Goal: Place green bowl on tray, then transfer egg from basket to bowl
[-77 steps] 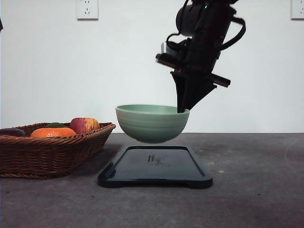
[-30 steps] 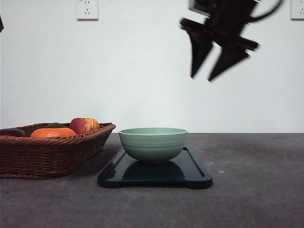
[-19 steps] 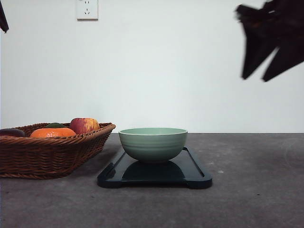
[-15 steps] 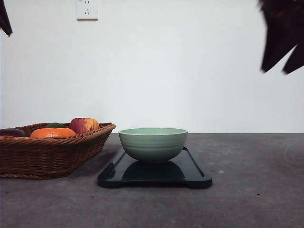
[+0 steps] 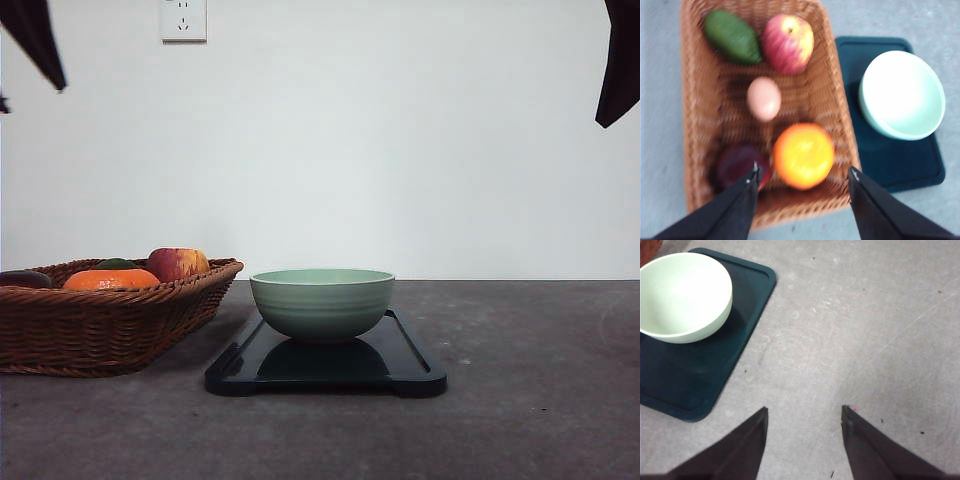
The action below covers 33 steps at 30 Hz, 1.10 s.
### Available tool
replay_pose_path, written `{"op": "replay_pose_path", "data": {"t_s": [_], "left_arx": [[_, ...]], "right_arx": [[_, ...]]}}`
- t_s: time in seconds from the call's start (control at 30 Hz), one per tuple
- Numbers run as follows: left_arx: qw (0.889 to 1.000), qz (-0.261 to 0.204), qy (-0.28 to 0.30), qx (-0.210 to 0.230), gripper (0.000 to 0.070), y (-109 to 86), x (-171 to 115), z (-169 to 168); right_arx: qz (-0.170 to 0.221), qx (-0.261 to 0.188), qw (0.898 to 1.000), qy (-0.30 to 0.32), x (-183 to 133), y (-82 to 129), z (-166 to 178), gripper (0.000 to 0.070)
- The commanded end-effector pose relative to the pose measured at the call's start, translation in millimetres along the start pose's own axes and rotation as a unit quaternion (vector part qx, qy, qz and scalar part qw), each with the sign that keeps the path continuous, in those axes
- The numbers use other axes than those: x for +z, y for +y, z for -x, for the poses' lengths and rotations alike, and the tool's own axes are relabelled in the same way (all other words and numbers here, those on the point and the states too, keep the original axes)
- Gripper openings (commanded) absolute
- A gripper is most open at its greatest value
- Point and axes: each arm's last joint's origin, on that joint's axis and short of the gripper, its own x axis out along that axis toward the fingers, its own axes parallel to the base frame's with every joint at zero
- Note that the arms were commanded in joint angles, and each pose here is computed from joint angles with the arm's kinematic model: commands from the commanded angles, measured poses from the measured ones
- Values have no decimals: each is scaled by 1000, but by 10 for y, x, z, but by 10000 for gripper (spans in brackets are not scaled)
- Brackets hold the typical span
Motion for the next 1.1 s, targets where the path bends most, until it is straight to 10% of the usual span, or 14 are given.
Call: {"op": "replay_pose_path", "data": {"t_s": [0.0, 0.43, 1.07], "left_arx": [[1000, -12, -7, -7, 351, -55, 156, -11], [993, -26, 108, 32, 401, -189, 824, -788], [971, -18, 211, 108, 467, 52, 671, -2001]], "right_arx": [[5, 2, 1000, -7, 31, 10, -3, 282], [4, 4, 1000, -13, 44, 13, -4, 282], [3, 4, 1000, -14, 45, 13, -4, 282]]}}
